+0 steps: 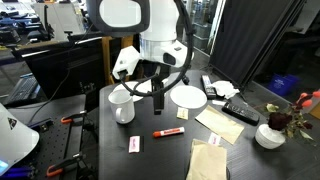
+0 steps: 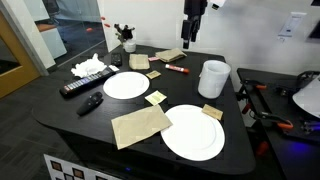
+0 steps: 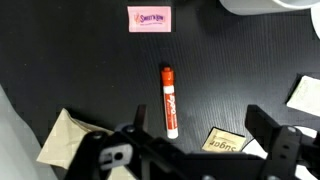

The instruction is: Put the marker in the mug

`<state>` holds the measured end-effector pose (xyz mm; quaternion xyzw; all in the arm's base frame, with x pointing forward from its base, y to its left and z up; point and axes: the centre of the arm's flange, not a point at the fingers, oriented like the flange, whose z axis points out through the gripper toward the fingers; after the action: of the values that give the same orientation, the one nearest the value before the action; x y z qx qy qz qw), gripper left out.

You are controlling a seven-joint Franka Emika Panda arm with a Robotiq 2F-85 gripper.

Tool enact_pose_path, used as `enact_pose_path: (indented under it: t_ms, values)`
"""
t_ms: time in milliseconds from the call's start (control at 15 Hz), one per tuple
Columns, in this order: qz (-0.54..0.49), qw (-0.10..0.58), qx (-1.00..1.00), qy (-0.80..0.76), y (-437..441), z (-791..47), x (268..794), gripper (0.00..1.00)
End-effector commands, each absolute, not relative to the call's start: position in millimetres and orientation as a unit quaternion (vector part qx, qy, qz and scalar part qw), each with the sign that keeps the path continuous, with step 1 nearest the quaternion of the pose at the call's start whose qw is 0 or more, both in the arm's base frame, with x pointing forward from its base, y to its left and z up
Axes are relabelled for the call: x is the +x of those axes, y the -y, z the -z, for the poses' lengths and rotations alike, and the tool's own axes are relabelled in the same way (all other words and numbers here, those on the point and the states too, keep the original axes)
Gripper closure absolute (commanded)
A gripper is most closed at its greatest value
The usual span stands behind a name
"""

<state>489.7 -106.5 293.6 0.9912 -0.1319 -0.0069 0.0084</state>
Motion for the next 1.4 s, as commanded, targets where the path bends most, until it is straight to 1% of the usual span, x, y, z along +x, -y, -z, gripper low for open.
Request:
enact_pose_path:
  t_ms: [0,200,533,1333]
  values:
    - [-0.028,0.004,0.991,0.131,107,-277,503,0.0]
    - [-0.052,0.012,0.989,0.135,109,-264,515,0.0]
    - [-0.057,0.016,0.988,0.139,117,-240,526,0.0]
    - [-0.023,-0.003,0.993,0.119,157,-187,555,0.0]
